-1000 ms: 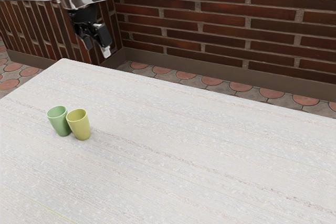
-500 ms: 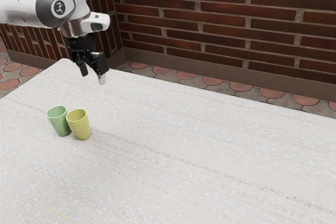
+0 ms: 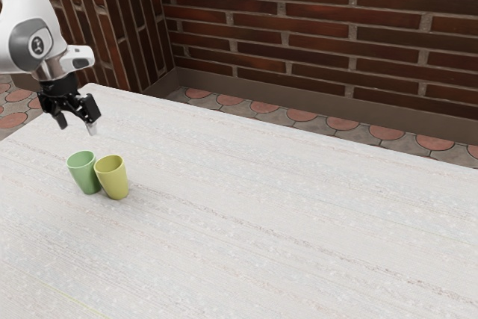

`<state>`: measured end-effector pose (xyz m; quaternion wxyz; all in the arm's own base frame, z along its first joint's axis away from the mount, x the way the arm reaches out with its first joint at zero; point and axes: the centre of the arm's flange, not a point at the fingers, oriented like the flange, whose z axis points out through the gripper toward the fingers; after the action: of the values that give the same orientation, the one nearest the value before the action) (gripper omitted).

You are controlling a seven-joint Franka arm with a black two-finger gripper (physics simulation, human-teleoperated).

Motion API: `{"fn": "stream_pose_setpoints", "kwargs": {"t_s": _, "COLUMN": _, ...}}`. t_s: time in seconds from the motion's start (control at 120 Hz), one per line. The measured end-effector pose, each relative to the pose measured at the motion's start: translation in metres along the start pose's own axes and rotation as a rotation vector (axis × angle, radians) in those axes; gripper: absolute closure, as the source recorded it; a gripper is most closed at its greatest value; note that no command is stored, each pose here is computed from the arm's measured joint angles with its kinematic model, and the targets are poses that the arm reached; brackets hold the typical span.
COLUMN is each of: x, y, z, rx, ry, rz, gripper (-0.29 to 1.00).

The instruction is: Place the right cup onto the left cup

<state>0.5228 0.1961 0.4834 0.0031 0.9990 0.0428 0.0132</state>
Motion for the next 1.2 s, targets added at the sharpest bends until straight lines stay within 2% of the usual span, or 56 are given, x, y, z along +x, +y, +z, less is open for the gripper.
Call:
{"fn": "stream_pose_setpoints", "kwargs": {"t_s": 0.4, "x": -0.019, "y": -0.068, "z": 0.003, "rx": 0.027, "ry": 0.051, "rz": -0.124, "gripper": 0.00}}
{"fn": "stream_pose_setpoints", "kwargs": {"t_s": 0.708, "x": -0.025, "y": -0.098, "z": 0.011, "rx": 0.033, "ry": 0.045, "rz": -0.176, "gripper": 0.00}}
{"fn": "stream_pose_setpoints", "kwargs": {"t_s": 0.85, "x": -0.007, "y": -0.059, "z": 0.012, "rx": 0.029, "ry": 0.045, "rz": -0.101, "gripper": 0.00}}
{"fn": "stream_pose_setpoints", "kwargs": {"t_s": 1.092, "x": 0.036, "y": 0.084, "z": 0.026, "rx": 0.020, "ry": 0.031, "rz": 0.159, "gripper": 0.00}}
{"fn": "stream_pose_setpoints", "kwargs": {"t_s": 1.2, "x": 0.039, "y": 0.094, "z": 0.031, "rx": 0.020, "ry": 0.028, "rz": 0.177, "gripper": 0.00}}
